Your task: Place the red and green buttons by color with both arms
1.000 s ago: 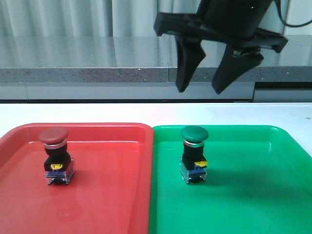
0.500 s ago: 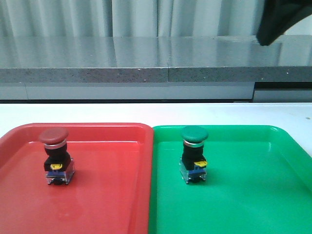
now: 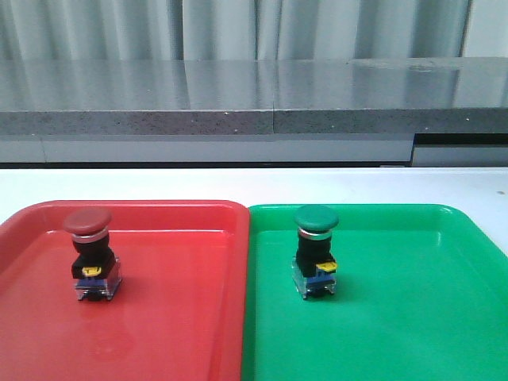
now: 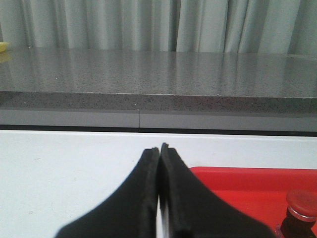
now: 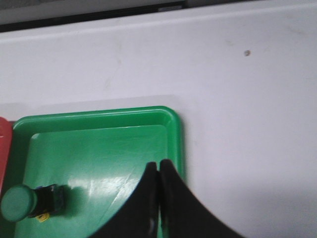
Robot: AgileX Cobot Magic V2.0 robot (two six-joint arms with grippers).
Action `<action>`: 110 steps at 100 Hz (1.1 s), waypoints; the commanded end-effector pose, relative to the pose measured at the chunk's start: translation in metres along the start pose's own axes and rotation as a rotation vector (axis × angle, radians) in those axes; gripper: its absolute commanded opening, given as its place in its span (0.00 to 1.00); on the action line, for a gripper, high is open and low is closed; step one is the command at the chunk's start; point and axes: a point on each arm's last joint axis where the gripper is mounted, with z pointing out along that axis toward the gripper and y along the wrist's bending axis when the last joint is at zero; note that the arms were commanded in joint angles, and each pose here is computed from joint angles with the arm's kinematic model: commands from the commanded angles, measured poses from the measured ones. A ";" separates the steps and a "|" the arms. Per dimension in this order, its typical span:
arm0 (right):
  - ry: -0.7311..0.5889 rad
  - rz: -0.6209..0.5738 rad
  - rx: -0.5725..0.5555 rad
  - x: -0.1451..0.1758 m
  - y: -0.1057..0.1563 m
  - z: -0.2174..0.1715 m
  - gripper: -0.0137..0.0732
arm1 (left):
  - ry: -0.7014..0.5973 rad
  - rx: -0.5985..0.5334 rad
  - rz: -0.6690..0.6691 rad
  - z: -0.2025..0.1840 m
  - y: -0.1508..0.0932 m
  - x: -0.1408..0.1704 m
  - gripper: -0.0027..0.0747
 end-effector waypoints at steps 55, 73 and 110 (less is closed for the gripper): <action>-0.505 -0.103 -0.024 0.047 -0.027 -0.065 0.09 | -0.103 0.016 -0.008 -0.003 -0.001 -0.005 0.01; -0.597 -0.156 -0.012 0.058 -0.031 -0.081 0.09 | -0.103 0.016 -0.008 -0.003 -0.001 -0.005 0.01; -0.735 -0.178 -0.045 0.098 -0.039 -0.090 0.09 | -0.104 0.017 -0.008 -0.003 -0.001 -0.005 0.01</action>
